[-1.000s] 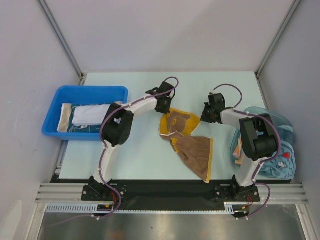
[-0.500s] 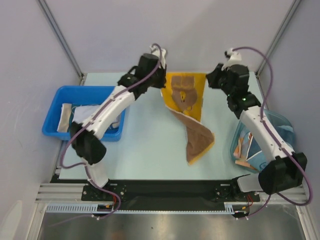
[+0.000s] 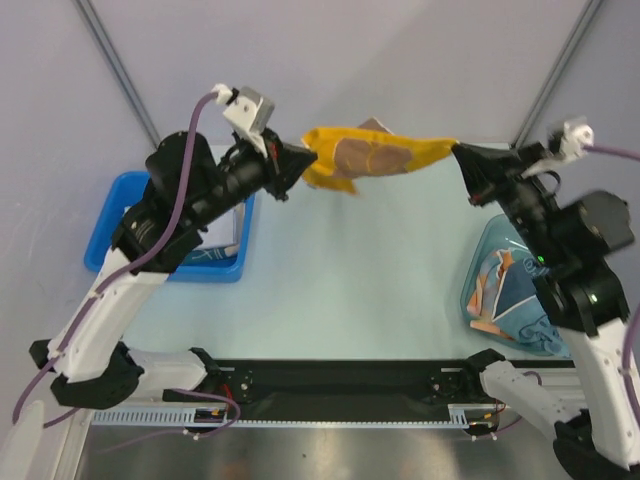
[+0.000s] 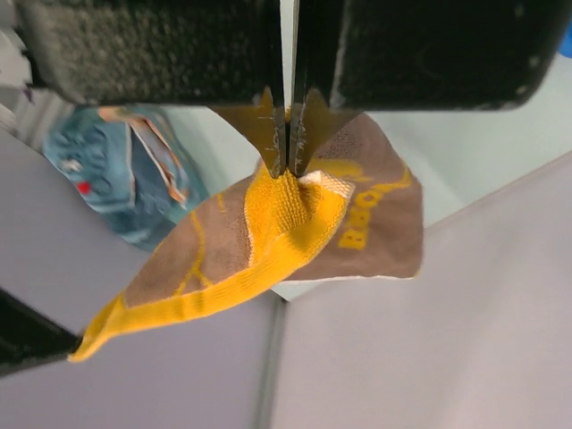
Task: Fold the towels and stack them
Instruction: Flatten out the crumpled towel
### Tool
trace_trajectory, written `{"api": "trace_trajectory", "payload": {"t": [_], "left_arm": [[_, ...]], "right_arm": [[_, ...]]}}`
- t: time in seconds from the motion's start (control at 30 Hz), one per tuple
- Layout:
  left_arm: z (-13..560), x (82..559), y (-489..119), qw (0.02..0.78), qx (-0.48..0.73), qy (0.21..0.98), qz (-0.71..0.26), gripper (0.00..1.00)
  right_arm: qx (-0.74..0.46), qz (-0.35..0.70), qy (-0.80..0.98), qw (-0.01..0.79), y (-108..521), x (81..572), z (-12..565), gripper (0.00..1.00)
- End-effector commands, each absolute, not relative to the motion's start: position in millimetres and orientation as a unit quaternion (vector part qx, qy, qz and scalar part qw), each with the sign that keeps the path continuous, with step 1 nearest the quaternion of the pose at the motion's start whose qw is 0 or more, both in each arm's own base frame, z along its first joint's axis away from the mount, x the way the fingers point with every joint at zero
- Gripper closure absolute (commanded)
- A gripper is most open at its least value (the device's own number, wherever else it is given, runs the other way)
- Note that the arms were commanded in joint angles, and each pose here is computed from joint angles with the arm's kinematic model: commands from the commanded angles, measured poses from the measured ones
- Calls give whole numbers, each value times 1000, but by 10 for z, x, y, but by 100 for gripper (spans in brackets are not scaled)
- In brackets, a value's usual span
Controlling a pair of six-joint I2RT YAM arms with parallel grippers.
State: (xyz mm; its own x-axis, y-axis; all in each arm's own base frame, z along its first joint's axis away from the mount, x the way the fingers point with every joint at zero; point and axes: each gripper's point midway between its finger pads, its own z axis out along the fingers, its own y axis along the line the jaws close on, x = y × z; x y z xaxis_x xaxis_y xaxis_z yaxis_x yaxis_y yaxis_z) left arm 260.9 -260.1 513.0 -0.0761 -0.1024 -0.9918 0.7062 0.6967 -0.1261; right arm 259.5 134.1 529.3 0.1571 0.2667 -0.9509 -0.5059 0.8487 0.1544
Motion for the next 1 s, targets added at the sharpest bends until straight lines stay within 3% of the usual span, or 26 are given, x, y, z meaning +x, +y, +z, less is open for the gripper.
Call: {"api": "trace_trajectory", "payload": {"t": [0.0, 0.17, 0.37, 0.5, 0.63, 0.83, 0.87, 0.97], "left_arm": [[5059, 2220, -2604, 626, 259, 650, -344, 100], [5054, 1796, -2680, 606, 277, 624, -407, 100], [5065, 1939, -2654, 615, 240, 649, -378, 100], [4814, 2385, -2595, 628, 202, 695, -286, 100], [4184, 3111, -2613, 586, 180, 756, -229, 100], [3553, 4142, -2667, 568, 167, 776, -217, 100], [3188, 4398, -2765, 543, 172, 794, -211, 100], [3070, 4898, -2839, 540, 177, 793, -220, 100]], "right_arm": [[-110, 271, 581, 760, 1235, 2144, 5304, 100], [-112, 301, 564, 761, 1187, 1823, 5329, 100], [-92, 296, 555, 772, 1149, 1903, 5432, 100], [-76, 240, 604, 757, 1185, 2446, 5071, 100], [-87, 218, 641, 731, 1396, 3117, 4511, 100], [-105, 242, 661, 703, 1526, 4126, 3761, 100], [-103, 236, 683, 683, 1526, 4420, 3427, 100], [-130, 237, 678, 683, 1574, 4838, 3308, 100]]}}
